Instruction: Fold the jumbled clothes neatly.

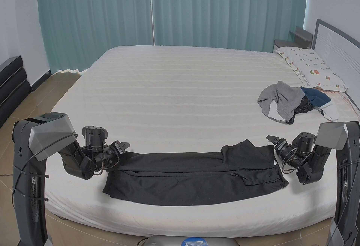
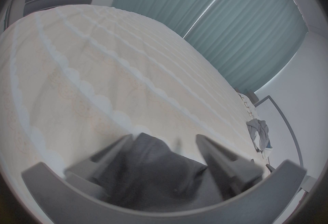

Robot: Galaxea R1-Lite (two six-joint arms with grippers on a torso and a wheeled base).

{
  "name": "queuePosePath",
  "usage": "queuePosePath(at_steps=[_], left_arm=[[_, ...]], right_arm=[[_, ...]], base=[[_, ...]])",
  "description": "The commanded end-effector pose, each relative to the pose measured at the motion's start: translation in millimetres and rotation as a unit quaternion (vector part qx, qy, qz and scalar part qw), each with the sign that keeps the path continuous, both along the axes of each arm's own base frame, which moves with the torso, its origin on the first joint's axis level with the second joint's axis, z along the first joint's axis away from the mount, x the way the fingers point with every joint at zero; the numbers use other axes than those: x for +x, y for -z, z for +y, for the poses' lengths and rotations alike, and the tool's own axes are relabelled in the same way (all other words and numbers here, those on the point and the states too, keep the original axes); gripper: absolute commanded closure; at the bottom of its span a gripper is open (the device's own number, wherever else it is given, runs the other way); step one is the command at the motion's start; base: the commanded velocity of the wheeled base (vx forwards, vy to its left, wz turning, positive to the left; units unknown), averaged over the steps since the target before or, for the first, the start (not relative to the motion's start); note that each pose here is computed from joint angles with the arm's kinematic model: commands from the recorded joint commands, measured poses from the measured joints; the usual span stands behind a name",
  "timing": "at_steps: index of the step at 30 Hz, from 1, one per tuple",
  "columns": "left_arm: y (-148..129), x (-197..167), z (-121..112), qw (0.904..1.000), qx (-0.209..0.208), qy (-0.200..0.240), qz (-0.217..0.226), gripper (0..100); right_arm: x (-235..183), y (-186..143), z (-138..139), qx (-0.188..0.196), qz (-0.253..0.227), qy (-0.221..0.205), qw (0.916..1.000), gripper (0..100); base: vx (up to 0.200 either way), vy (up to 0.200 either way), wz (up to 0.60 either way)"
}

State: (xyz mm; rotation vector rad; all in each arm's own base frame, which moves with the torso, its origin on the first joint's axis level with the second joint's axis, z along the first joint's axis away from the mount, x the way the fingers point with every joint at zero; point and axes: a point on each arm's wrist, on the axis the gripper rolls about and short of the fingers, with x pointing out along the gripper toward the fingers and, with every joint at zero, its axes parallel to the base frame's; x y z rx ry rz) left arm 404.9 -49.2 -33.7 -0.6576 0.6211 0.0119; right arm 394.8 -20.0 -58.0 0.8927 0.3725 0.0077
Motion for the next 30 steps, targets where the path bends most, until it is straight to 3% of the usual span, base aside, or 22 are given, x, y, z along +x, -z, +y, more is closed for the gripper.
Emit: queuePosePath(at_steps=[1, 8, 20, 21, 27, 30], left_arm=[[5, 1, 6, 0.9999, 0.003, -0.012, 0.005, 100], [7, 1, 15, 0.9985, 0.018, -0.051, -0.006, 100], [9, 1, 16, 0.9978, 0.021, -0.061, -0.011, 100], [8, 2, 17, 0.9978, 0.020, -0.062, -0.016, 0], [7, 2, 22, 0.9974, 0.004, -0.069, -0.019, 0], [2, 8, 41, 0.9937, -0.021, -0.107, -0.028, 0]], right_arm=[[0, 1, 0, 0.000, 0.000, 0.000, 1.0000, 0], [0, 1, 0, 0.000, 0.000, 0.000, 1.0000, 0], [0, 1, 0, 0.000, 0.000, 0.001, 1.0000, 0], [0, 0, 0, 0.000, 0.000, 0.000, 1.0000, 0], [1, -7, -2, -0.004, -0.011, 0.007, 0.9999, 0], [2, -20, -7, -0.019, -0.029, 0.030, 0.9989, 0]], base=[[0.000, 0.000, 0.00], [0.000, 0.000, 0.00], [0.000, 0.000, 0.00], [0.000, 0.000, 0.00], [0.000, 0.000, 0.00], [0.000, 0.000, 0.00]])
